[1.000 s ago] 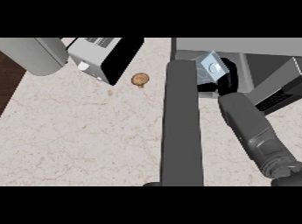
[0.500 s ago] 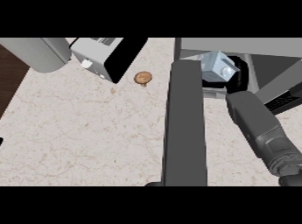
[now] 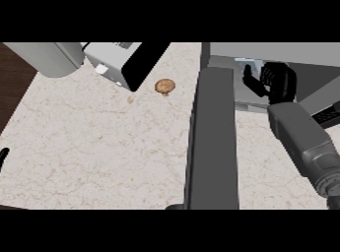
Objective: Pick up the milk, place it into the microwave and close the microwave
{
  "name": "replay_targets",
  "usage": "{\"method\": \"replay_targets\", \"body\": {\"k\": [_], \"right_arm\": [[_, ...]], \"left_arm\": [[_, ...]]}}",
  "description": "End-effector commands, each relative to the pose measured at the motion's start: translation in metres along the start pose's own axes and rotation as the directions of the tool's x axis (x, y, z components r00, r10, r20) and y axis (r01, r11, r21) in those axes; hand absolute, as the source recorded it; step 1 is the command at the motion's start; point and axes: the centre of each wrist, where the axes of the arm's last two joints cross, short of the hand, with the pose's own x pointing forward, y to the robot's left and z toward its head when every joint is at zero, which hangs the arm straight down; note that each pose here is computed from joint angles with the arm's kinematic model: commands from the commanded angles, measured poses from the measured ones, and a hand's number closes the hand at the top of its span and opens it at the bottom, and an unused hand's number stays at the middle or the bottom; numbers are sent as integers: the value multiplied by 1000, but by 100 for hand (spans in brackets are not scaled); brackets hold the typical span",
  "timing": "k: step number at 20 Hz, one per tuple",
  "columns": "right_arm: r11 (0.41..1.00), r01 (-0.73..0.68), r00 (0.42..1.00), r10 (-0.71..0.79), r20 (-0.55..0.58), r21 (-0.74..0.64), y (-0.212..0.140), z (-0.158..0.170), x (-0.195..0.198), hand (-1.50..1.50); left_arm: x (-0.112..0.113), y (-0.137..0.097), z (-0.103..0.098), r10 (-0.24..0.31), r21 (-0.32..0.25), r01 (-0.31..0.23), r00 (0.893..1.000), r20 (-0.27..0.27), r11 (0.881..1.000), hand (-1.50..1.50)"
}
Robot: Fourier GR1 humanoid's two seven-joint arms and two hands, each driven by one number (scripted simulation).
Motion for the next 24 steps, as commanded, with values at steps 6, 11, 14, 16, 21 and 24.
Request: {"method": "replay_targets", "body": {"k": [6,11,14,16,21,24], "right_arm": [[996,-80,996,78,39,27,2,9,-7,-150],[996,-92,994,92,56,-11,3,2,1,-150],[994,-110,991,111,69,-13,4,5,0,-150],[995,-100,991,100,92,1,13,2,14,-150],[995,-92,993,89,80,33,12,-3,18,-150],[995,-92,992,88,96,38,31,9,32,-150]], "left_arm": [[-6,-10,-14,18,-27,-18,1000,-8,999,-150],[-11,-5,-16,6,-6,-7,1000,-21,1000,-150],[-7,-1,-15,-5,-20,5,1000,-21,1000,-150],[-14,-5,-19,-4,-27,4,1000,-10,1000,-150],[-20,-6,-17,12,-10,-12,1000,-25,1000,-150],[-20,-2,-22,12,-30,-13,1000,-9,999,-150]]}}
